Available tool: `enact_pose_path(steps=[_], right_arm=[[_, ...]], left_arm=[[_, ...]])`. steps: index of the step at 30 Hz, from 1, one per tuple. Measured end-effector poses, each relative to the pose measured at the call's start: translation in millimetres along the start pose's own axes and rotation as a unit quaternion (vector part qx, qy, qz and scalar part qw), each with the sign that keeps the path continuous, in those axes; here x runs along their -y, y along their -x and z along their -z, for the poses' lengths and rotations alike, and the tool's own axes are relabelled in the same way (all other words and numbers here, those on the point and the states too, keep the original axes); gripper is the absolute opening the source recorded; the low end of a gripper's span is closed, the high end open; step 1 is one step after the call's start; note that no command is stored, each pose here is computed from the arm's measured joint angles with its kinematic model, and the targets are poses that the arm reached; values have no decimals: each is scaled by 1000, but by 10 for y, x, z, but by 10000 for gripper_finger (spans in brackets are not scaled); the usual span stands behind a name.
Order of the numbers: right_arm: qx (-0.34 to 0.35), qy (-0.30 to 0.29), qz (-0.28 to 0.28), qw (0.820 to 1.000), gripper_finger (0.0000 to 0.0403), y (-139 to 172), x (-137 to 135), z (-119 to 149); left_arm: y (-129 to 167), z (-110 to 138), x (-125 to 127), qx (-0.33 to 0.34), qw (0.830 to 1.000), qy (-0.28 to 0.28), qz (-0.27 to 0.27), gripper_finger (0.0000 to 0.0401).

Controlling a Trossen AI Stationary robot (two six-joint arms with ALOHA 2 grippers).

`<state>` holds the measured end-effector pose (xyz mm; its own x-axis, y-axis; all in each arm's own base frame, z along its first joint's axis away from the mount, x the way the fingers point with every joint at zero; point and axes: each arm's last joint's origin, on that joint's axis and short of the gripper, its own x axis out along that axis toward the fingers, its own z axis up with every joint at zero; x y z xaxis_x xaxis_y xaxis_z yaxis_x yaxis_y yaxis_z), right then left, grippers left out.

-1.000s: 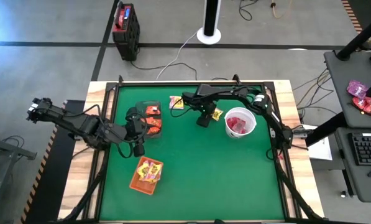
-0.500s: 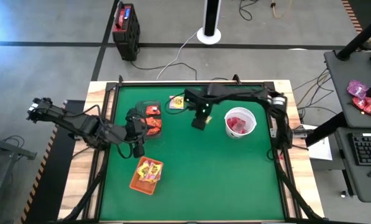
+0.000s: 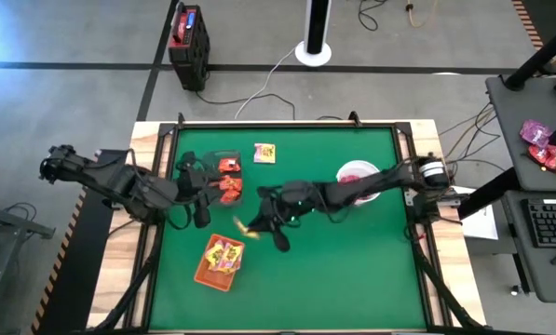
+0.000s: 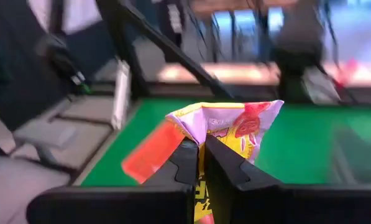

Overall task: Sort candy by brand, put in halloween buckets
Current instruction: Put the yellow candy into the orange bin

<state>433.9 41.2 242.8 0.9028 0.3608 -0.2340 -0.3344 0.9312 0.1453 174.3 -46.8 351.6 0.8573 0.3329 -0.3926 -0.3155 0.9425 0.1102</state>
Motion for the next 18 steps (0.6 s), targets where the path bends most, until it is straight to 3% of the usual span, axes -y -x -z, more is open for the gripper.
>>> enact_pose_path(steps=[5, 8, 14, 18], right_arm=[[72, 44, -30, 996, 12, -355, -129, 221], [79, 49, -38, 995, 12, -564, -145, 322], [42, 19, -32, 998, 15, -940, -37, 620], [-4, 5, -4, 1000, 40, -1075, 17, 668]], left_arm=[[68, -114, -35, 14, 1000, 10, -3, 121], [71, -115, -35, 13, 1000, 10, -2, 121], [41, -102, -12, 7, 1000, 6, -3, 121], [11, -94, 9, 1, 1000, 2, -4, 121]])
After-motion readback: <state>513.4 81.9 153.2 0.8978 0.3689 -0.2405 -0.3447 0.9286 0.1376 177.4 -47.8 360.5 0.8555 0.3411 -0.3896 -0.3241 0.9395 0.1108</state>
